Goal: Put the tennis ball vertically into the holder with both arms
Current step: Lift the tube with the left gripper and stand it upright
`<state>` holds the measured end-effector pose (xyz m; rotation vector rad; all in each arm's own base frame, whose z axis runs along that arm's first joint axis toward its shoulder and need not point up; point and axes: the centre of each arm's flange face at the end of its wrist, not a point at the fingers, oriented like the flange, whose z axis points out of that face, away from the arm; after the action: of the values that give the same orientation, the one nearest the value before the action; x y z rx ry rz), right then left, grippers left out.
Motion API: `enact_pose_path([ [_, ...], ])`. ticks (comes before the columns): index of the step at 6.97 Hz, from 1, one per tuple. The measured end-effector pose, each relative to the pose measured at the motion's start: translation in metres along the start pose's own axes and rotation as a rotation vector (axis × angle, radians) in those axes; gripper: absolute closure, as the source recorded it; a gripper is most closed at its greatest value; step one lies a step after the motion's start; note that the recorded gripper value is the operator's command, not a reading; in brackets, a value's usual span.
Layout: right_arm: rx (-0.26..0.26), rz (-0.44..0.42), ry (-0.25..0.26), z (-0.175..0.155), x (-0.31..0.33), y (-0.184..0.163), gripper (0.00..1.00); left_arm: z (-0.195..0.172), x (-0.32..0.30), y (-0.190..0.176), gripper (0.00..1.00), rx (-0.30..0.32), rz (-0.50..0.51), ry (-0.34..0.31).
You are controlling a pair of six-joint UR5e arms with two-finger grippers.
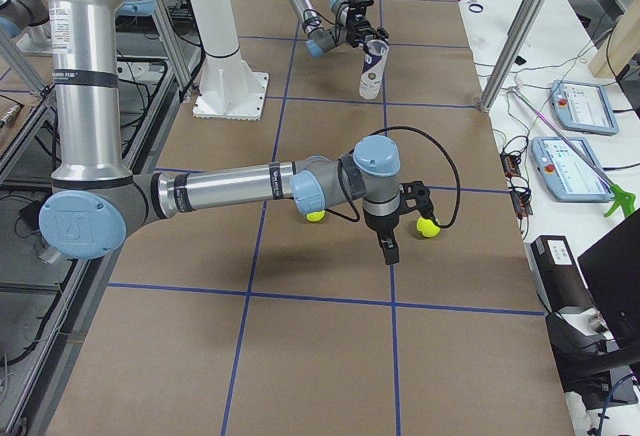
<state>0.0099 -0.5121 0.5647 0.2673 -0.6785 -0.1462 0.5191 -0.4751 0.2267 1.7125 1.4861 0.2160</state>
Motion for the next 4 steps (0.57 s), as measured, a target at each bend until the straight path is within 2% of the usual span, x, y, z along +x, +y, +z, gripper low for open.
enact_pose_path([
  [4,0.008,0.001,-0.069,-0.006,-0.012,-0.011,0.00,-0.011,-0.004,0.031,0.16,0.003,-0.006,0.015],
])
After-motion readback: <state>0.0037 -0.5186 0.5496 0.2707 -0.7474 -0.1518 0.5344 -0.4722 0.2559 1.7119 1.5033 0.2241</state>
